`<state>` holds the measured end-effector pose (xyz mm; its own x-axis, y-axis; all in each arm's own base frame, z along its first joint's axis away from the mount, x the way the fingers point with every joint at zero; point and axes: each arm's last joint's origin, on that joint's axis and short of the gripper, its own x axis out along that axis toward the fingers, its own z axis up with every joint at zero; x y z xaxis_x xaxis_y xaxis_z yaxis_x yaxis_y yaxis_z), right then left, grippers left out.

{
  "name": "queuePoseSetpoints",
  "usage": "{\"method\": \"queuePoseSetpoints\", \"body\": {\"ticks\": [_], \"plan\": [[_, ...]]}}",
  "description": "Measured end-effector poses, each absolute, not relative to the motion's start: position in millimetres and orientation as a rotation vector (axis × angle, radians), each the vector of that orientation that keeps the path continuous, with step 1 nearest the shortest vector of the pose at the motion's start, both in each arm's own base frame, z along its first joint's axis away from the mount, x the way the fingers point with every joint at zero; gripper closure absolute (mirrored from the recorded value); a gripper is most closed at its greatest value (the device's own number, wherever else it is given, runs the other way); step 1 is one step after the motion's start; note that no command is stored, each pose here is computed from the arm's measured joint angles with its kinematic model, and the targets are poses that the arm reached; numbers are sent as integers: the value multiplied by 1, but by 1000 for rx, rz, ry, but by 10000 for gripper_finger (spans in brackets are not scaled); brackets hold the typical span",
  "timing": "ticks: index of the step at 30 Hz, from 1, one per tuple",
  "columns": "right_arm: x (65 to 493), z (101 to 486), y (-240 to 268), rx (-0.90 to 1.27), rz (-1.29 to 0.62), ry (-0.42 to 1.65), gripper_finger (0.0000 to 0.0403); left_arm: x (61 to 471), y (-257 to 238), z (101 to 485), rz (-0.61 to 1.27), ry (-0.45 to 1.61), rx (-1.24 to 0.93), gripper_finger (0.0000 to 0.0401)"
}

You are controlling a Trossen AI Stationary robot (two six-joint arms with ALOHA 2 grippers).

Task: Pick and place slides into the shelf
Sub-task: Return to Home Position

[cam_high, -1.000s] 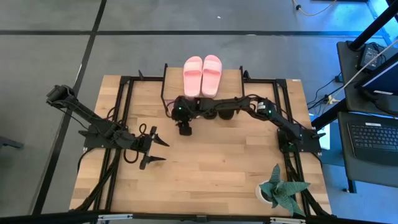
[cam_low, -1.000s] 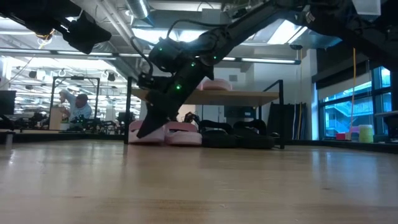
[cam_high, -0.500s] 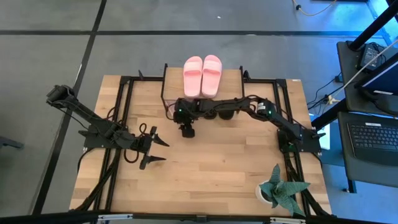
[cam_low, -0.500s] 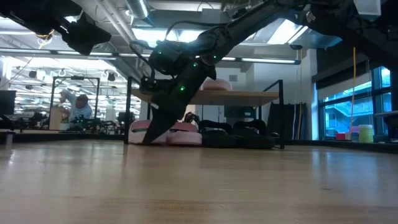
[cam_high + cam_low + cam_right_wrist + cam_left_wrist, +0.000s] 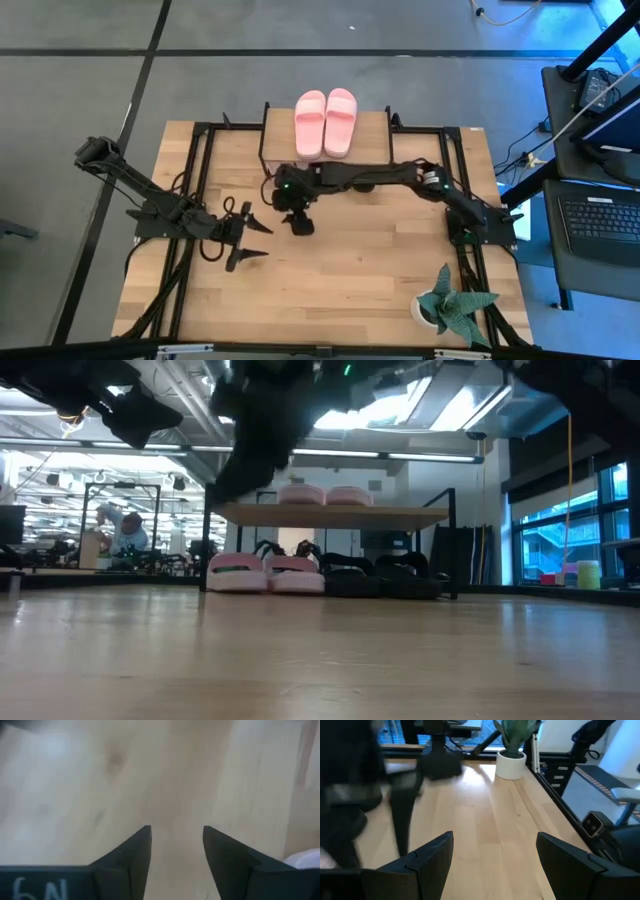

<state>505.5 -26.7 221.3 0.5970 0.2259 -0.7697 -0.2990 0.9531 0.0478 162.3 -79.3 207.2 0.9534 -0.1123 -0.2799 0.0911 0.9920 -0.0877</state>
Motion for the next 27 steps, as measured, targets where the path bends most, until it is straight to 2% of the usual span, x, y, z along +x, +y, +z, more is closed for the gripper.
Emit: {"method": "queuePoseSetpoints", "body": {"ticks": [8,16,20,27], "plan": [[454,317,-18,-98,222,836,223,159,-74,219,-54,201,-105,125],[398,384,15,-172,158,788,223,160,-65,220,31,192,-93,125],[363,395,22,-165,108,741,223,156,-59,226,50,157,-69,125],[283,373,22,-105,5,574,223,146,-46,235,53,123,-73,125]]}}
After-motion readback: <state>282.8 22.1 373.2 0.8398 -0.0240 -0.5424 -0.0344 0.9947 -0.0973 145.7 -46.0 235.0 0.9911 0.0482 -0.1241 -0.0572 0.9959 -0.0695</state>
